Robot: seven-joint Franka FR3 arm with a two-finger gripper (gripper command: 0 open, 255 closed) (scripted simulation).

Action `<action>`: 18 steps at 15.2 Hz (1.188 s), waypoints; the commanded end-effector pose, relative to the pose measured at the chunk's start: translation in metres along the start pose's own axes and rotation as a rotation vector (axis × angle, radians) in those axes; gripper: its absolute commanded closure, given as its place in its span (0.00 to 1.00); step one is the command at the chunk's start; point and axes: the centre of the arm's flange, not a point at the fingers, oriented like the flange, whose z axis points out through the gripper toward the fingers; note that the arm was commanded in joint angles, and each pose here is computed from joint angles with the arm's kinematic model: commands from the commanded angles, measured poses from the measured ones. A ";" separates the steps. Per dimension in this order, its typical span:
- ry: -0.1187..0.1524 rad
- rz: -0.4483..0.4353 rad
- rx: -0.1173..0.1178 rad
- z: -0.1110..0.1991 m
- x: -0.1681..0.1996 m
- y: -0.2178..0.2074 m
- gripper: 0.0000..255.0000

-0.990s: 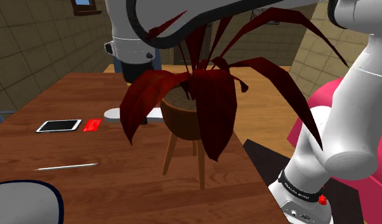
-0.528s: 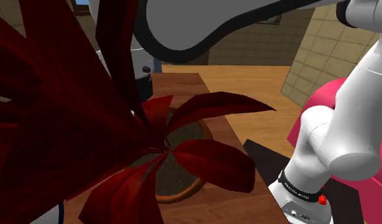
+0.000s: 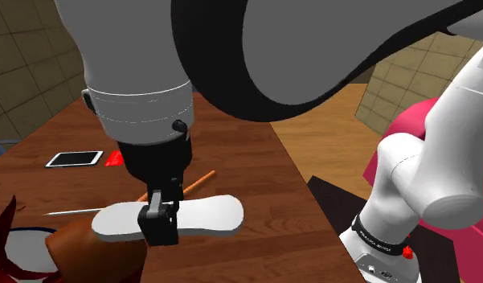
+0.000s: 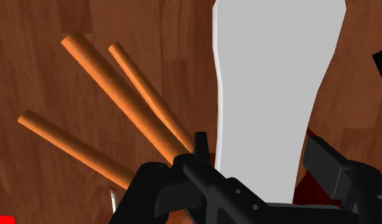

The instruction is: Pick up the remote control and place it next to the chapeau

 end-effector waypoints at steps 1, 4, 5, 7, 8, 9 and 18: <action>0.000 0.002 0.000 0.000 -0.001 -0.027 1.00; 0.000 0.002 0.000 0.005 -0.002 -0.059 1.00; 0.000 0.002 0.000 0.010 -0.002 -0.059 1.00; 0.000 0.002 0.000 0.021 -0.002 -0.059 1.00; 0.000 0.002 0.000 0.026 -0.002 -0.059 1.00; 0.000 0.002 0.000 0.031 -0.002 -0.059 1.00; 0.000 0.002 0.000 0.079 -0.001 -0.060 1.00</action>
